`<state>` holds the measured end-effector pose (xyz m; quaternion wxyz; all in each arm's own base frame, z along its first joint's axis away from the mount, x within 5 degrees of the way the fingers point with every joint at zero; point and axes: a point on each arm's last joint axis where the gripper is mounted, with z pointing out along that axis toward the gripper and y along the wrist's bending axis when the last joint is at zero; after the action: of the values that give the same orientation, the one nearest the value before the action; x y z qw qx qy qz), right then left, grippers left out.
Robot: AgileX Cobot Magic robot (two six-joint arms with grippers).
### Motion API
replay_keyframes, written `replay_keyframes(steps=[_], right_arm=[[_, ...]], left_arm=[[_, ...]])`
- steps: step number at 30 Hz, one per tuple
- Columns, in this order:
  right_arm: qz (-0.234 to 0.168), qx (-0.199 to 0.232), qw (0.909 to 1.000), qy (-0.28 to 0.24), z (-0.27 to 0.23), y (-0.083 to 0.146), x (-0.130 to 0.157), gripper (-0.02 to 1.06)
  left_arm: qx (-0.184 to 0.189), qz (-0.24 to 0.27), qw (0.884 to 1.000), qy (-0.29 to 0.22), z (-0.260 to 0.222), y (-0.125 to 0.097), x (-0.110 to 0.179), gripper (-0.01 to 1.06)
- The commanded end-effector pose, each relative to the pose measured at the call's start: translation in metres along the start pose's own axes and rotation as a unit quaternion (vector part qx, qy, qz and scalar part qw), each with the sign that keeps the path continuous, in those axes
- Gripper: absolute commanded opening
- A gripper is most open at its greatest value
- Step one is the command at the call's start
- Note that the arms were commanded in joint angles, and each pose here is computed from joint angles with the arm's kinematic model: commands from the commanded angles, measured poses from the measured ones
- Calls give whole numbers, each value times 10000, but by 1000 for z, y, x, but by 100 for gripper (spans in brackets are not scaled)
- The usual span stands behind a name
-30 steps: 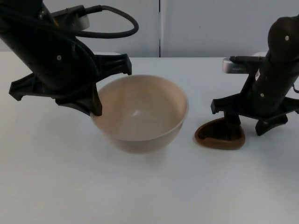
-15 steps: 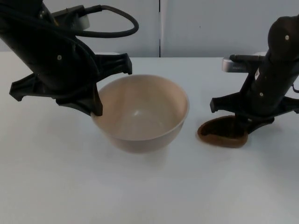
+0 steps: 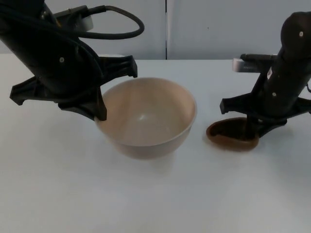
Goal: Pick up the bowl with the left hand and pour the coffee beans from the cup into the bowl with the right hand.
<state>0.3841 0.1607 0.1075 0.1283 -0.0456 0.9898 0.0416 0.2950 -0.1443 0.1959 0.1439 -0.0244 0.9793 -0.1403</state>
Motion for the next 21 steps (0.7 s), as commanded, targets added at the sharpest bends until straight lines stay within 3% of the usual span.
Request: replay_keyframes(steps=[1,9,21], right_arm=[[-51,-13,9999,-95,-16,3,-1,0],[-356,184,9978,-531,-86,-2,-7,0],[-786,378,9948,-528,-175,-3,-18,0]], left_arm=[[54,-98,9999,-28,-2,0,0,0],[54,-98,9999,-28,-2,0,0,0],[99,-161,9998,-25,-2,-1,0,0]])
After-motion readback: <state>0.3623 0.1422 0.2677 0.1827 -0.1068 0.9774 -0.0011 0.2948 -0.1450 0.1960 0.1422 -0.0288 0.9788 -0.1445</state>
